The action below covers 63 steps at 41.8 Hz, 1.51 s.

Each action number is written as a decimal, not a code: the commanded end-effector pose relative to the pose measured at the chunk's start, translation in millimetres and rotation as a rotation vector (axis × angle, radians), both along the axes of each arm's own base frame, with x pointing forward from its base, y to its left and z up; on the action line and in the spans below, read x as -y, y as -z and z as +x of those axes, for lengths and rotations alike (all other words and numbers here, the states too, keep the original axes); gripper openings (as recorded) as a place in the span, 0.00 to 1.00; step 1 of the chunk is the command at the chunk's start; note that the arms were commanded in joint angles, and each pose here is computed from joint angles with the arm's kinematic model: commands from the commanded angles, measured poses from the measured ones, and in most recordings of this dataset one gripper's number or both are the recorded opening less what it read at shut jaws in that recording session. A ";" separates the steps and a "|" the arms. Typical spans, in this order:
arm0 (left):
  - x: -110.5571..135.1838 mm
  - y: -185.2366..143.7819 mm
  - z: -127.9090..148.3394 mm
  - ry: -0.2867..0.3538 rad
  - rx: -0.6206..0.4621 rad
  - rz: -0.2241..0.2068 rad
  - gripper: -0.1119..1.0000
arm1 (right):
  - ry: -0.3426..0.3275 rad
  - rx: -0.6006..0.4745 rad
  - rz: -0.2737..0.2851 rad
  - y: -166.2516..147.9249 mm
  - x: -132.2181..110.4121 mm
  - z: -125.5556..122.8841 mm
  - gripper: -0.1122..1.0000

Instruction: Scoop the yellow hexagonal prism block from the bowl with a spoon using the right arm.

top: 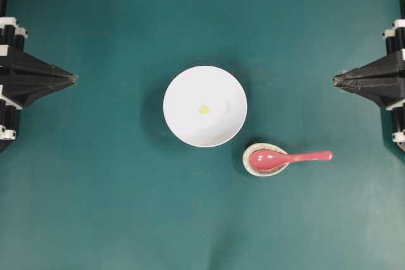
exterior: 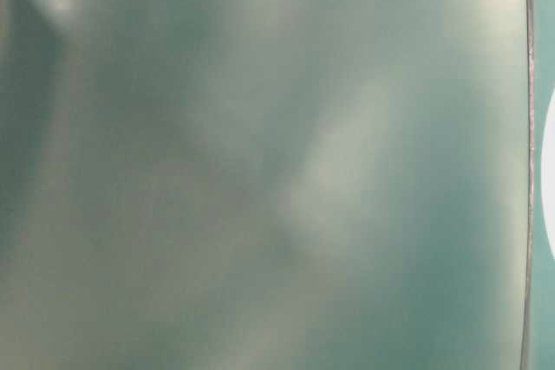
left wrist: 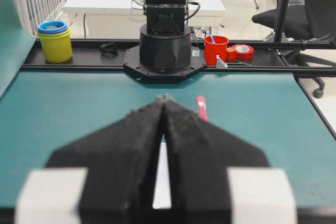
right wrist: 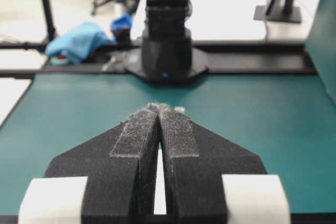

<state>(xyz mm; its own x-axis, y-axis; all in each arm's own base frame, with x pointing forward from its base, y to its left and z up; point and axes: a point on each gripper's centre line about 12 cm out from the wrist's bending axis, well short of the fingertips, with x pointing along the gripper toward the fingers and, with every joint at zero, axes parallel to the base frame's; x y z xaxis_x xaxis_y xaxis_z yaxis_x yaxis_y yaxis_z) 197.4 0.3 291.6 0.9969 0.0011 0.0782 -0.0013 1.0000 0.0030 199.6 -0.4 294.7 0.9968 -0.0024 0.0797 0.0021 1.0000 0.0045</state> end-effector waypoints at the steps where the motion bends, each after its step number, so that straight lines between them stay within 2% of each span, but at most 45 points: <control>1: 0.3 -4.5 2.6 0.002 0.008 0.001 0.10 | 0.003 0.015 -0.002 -5.6 0.6 1.2 0.10; 3: -0.1 -5.5 2.6 0.000 0.012 0.000 0.12 | 0.003 0.011 -0.003 -5.1 0.6 1.2 0.10; 14: 0.3 -4.7 3.2 0.002 0.008 0.001 0.11 | 0.002 0.009 -0.002 -4.4 0.3 1.1 0.12; 18: 0.0 -5.0 2.9 0.001 0.009 0.001 0.11 | 0.003 0.006 -0.002 -3.8 0.6 1.7 0.20; 27: 0.2 -4.7 3.2 0.002 0.008 0.000 0.11 | 0.003 -0.014 -0.001 1.2 0.6 4.0 0.48; 32: 0.2 -4.7 3.2 0.002 0.008 0.001 0.11 | 0.003 -0.029 -0.001 4.9 0.6 5.8 0.57; 38: 0.2 -4.7 3.2 0.002 0.008 0.001 0.11 | 0.003 -0.051 0.002 10.2 0.6 8.0 0.57; 46: 0.3 -4.6 3.2 0.002 0.006 0.003 0.11 | 0.003 -0.136 0.013 33.7 0.7 16.4 0.57; 63: 0.3 -3.9 3.1 0.002 0.005 0.003 0.11 | -0.012 -0.227 0.097 95.8 -4.3 33.9 0.57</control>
<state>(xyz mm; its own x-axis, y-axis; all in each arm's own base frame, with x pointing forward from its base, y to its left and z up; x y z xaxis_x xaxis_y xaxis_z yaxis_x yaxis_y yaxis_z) 198.2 0.1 290.5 0.9974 -0.0002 0.0720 0.0000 1.0000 0.0029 229.6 0.8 201.0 0.9868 0.0008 -0.1619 0.0145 0.9956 0.0930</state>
